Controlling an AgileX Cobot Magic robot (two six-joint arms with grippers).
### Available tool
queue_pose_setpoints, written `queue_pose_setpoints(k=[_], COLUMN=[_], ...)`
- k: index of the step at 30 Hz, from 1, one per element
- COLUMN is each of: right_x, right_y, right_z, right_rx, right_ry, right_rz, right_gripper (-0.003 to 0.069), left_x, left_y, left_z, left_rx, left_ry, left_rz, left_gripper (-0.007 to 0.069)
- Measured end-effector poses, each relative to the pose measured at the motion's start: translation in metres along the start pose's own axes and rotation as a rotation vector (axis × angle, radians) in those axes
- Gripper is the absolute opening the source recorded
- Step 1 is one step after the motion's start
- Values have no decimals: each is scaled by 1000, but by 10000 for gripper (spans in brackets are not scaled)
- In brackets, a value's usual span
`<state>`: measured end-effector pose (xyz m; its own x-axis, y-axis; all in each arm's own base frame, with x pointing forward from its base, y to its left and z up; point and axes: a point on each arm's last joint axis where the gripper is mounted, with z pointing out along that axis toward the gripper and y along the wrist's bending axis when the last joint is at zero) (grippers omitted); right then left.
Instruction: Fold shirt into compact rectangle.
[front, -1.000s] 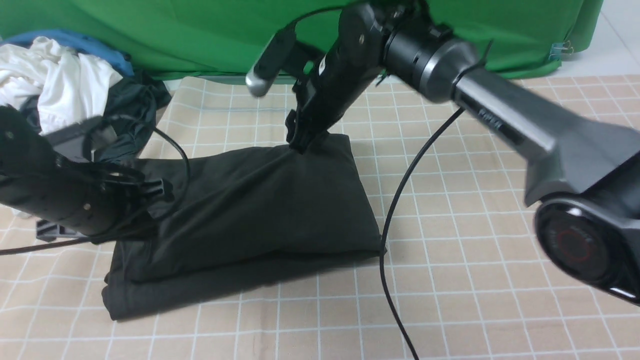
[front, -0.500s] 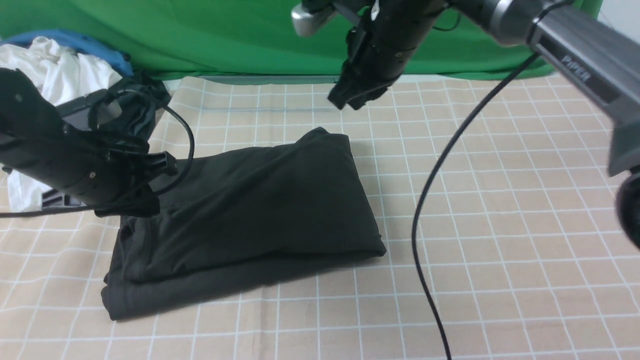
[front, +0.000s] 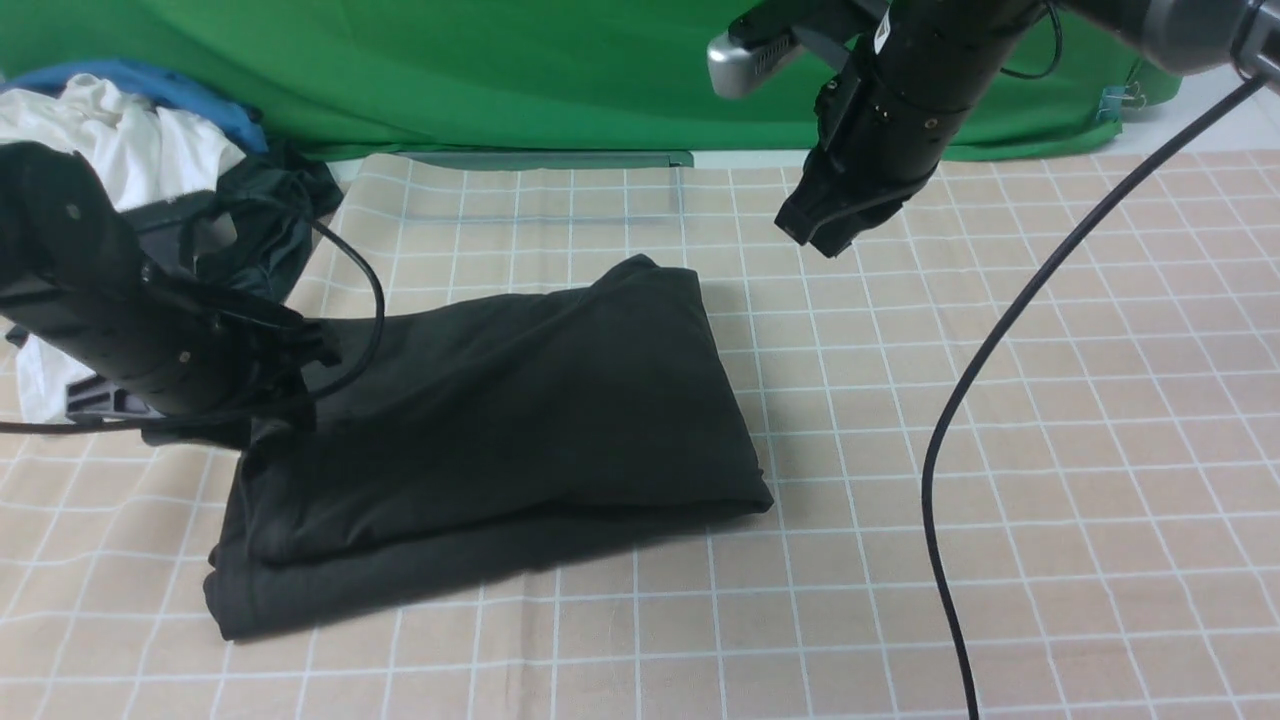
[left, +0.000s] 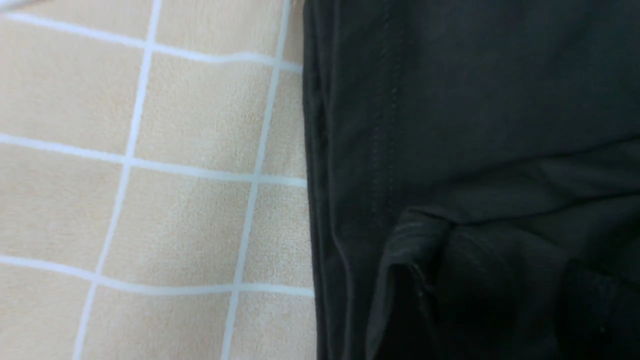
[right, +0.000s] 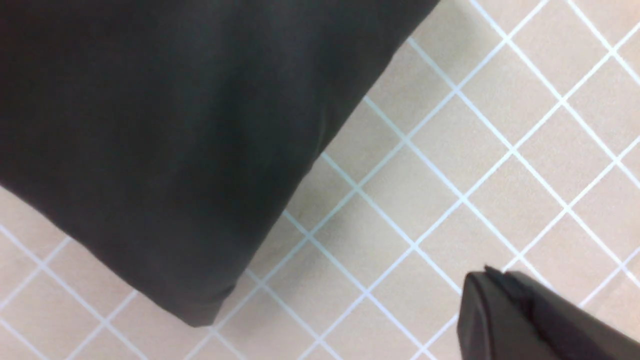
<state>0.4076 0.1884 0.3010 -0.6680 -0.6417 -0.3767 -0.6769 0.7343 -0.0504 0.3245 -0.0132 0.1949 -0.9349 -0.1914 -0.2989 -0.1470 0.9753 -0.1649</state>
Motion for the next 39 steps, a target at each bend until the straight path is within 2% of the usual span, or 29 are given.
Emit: queue_pose_setpoints(k=[2,5,7,10,12,23,36,39], right_x=[0,-1,-1,-1,-1,-1,-2,-2], right_y=[1,2,3,3,4,4,4,4], right_z=[-2,-4,-4,-4,-4,-4,-4,-4], right_rx=[-6,-19,-25,-31,-34,-36,-34,-35], right_ry=[-6,-16,-19,-21,-23,-23,-30,-29], right_rz=[1,-5,-11,-23,-29,-32,-31,-31], right_gripper=[39,39,39,39,39,39,39,61], left_x=[0,1,2,1,1,-4,-5,-5], left_y=[1,3,3,5,5,2,12,12], left_z=[10,22,25,26,26,-20,-7,-3], left_rx=[-5,-12,-14,-25,-31,-34,-127,-134], left_ry=[20,45,56,50,49,-90,-67,-58], left_rz=[-3,-6,-6,9,18,-24,-62,-59], left_gripper=[434,414,324,111,54,39,39,53])
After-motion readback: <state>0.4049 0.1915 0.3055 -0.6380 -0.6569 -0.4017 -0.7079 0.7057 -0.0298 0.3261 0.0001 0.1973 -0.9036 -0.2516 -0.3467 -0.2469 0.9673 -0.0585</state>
